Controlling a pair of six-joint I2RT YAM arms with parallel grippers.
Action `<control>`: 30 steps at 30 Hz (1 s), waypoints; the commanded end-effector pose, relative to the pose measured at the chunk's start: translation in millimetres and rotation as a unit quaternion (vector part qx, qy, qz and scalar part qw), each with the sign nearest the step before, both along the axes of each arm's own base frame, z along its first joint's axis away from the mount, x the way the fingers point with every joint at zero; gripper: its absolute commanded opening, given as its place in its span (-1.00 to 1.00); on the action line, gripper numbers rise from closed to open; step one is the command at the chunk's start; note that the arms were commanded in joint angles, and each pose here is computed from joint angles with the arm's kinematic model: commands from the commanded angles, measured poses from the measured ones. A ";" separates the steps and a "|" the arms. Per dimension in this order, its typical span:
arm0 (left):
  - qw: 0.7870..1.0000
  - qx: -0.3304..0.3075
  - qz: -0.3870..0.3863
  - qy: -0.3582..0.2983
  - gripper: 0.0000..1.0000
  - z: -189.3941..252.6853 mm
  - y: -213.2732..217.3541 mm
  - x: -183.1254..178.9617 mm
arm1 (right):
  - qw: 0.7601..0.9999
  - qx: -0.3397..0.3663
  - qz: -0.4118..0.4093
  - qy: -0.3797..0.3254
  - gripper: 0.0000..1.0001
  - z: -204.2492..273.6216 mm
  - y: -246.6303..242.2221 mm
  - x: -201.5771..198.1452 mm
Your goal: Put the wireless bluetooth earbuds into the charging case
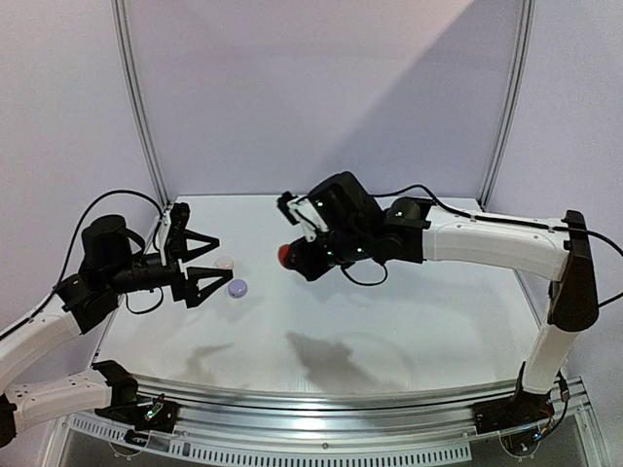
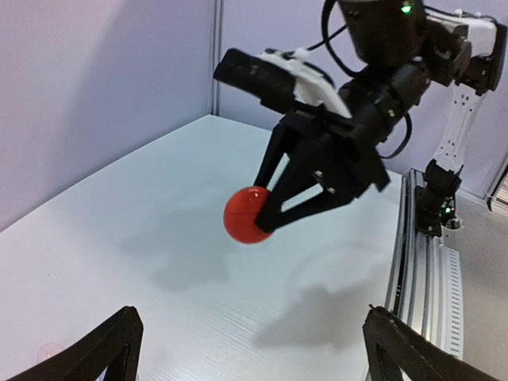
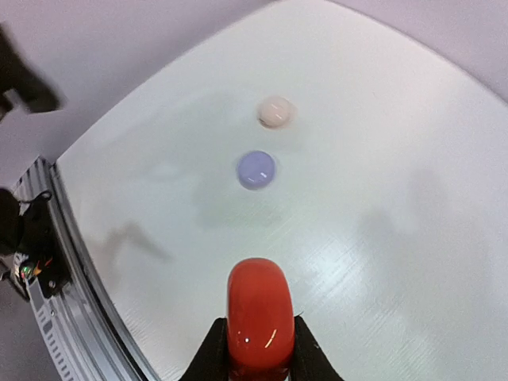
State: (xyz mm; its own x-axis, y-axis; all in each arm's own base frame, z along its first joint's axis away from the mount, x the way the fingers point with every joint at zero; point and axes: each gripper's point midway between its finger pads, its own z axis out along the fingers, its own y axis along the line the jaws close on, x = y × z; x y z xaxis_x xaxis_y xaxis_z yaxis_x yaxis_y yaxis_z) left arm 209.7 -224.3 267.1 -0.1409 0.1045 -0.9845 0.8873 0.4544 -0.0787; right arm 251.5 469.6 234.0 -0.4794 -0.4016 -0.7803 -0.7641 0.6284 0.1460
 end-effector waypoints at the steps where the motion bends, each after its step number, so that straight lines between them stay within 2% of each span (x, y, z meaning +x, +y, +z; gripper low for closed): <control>1: 0.996 0.027 0.070 0.046 0.99 -31.6 15.1 16.2 | 0.969 0.122 -0.108 0.187 -1.00 -35.6 -14.6 33.3; 5: 0.993 0.037 0.097 0.051 0.98 -39.6 21.3 23.3 | 0.954 0.145 -0.106 0.239 -1.00 -63.6 5.8 52.0; 9: 0.990 0.050 0.118 0.052 0.99 -44.4 27.2 29.2 | 0.940 0.127 -0.110 0.298 -1.00 -111.4 28.2 70.0; 13: 0.987 0.064 0.134 0.053 0.99 -49.4 34.7 31.9 | 0.915 0.123 -0.145 0.356 -1.00 -171.4 28.5 81.1; 16: 0.986 0.067 0.141 0.056 0.98 -51.7 37.8 32.8 | 0.897 0.134 -0.162 0.390 -1.00 -189.8 29.2 83.7; 19: 0.987 0.064 0.141 0.054 0.98 -50.9 38.3 33.0 | 0.890 0.128 -0.168 0.405 -0.91 -201.6 28.4 80.7; 22: 0.987 0.062 0.142 0.052 0.99 -50.0 39.1 33.2 | 0.882 0.105 -0.183 0.422 -0.69 -218.7 18.8 78.0; 26: 0.986 0.062 0.146 0.050 0.99 -49.4 40.9 34.2 | 0.874 0.076 -0.211 0.431 -0.21 -230.7 2.1 76.9; 30: 0.986 0.060 0.146 0.049 0.99 -48.7 41.2 34.6 | 0.876 0.058 -0.226 0.423 0.06 -230.6 -7.9 79.8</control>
